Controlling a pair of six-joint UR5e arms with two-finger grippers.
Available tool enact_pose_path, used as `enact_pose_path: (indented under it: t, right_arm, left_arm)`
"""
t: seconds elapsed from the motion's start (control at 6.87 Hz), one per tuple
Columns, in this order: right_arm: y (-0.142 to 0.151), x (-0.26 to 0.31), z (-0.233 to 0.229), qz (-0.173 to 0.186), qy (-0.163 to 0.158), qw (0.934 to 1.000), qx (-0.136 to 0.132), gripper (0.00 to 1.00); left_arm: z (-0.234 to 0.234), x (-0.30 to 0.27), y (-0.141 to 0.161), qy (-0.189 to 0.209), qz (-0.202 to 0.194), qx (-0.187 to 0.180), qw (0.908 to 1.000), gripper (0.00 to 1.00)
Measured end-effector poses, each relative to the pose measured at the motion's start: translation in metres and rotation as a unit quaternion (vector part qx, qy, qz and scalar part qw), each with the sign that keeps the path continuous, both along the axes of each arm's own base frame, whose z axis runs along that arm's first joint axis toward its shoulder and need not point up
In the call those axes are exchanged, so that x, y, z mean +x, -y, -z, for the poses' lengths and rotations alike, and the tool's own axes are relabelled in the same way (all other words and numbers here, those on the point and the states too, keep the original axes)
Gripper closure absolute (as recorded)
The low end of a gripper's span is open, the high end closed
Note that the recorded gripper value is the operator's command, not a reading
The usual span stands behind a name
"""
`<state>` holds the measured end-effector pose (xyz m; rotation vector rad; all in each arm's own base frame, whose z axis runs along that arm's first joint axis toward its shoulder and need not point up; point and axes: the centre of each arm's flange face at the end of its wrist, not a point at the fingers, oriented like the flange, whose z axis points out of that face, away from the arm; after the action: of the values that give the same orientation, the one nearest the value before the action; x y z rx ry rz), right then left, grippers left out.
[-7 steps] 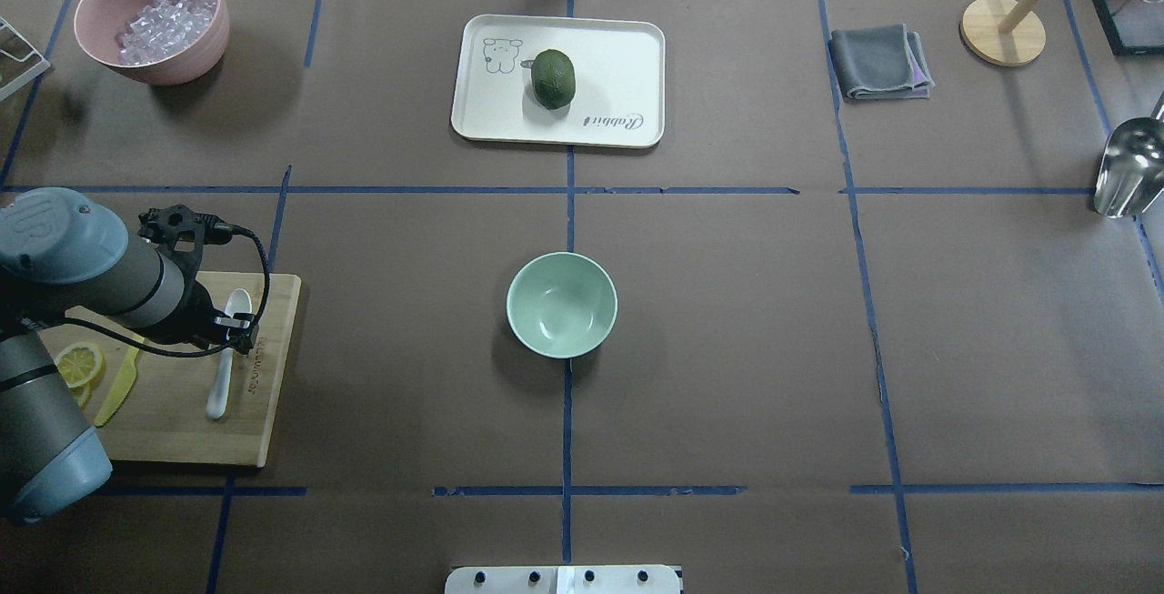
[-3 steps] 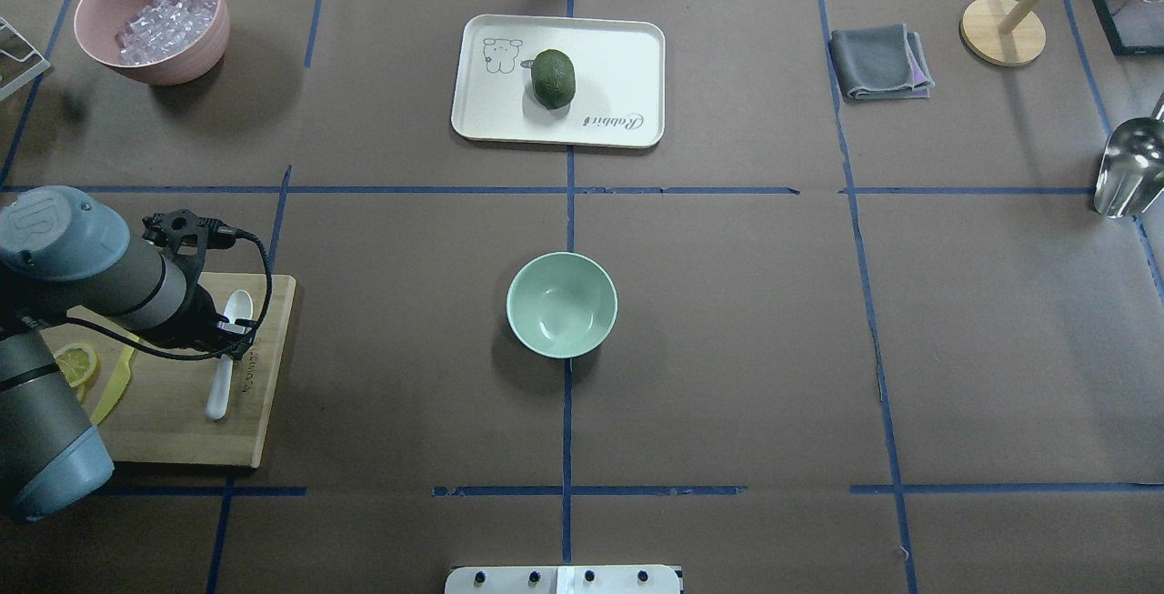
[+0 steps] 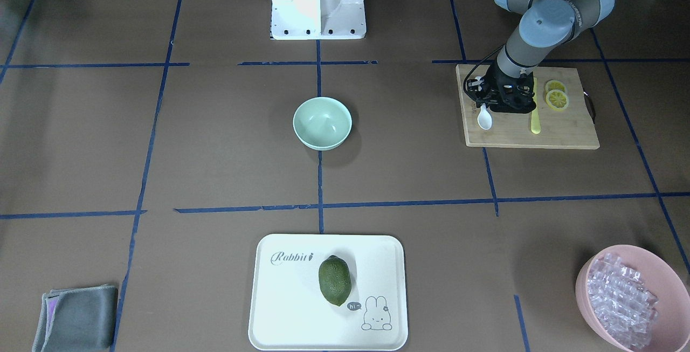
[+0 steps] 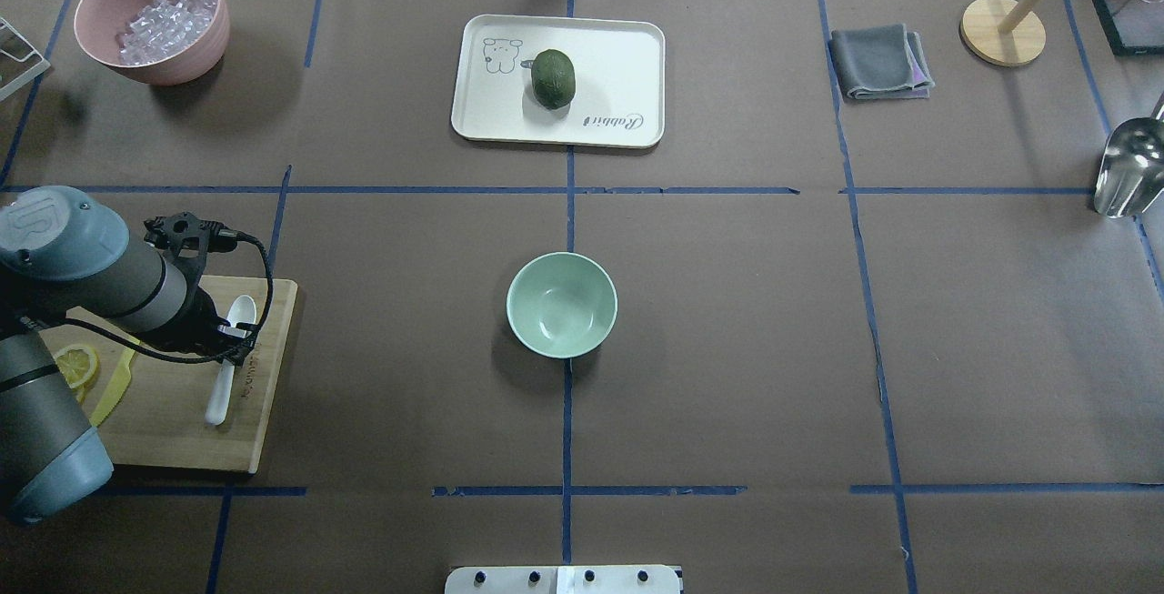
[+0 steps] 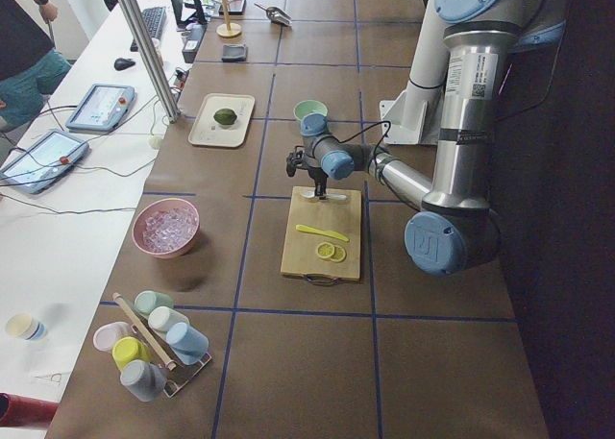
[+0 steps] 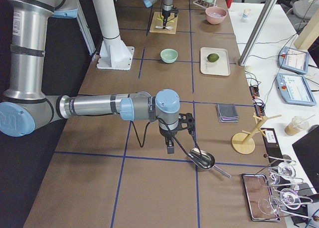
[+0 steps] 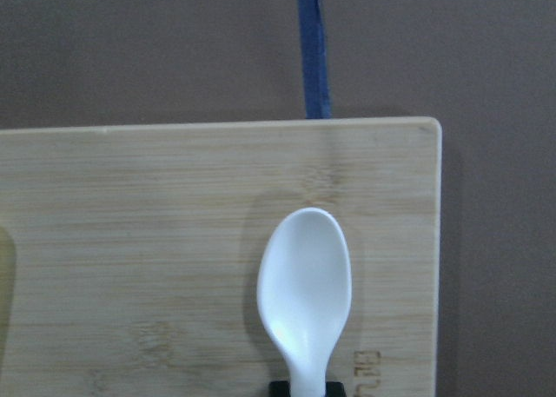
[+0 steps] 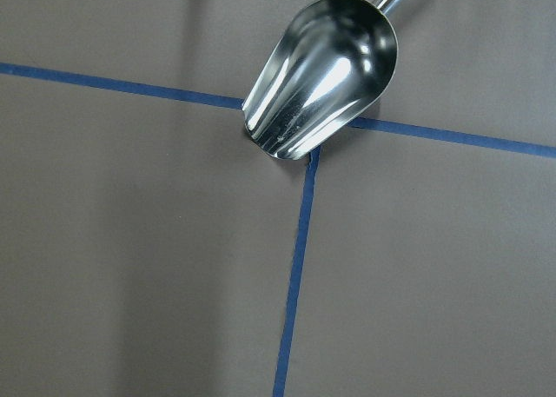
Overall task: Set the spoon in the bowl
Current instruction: 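Lift the spoon with the left gripper and carry it toward the bowl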
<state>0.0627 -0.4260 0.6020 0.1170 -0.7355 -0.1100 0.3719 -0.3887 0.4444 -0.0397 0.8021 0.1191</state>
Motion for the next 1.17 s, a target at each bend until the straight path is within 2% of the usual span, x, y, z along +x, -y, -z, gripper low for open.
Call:
enact_pose_path:
  t: [0.29,0.73,1.17]
  right_arm:
    - [0.000,0.000,0.000,0.000,0.000,1.0000,0.000,0.00]
    - [0.001,0.000,0.000,0.000,0.000,1.0000,0.000,0.00]
    - [0.003,0.000,0.001,0.000,0.000,1.0000,0.001,0.00]
  left_arm:
    - [0.047,0.016,0.013,-0.032,0.000,0.023,0.9992,1.00]
    - [0.143,0.053,0.039,-0.094,0.001,0.067,0.9933,1.00]
    - [0.225,0.113,0.054,-0.108,0.003,0.051,0.9928,1.00]
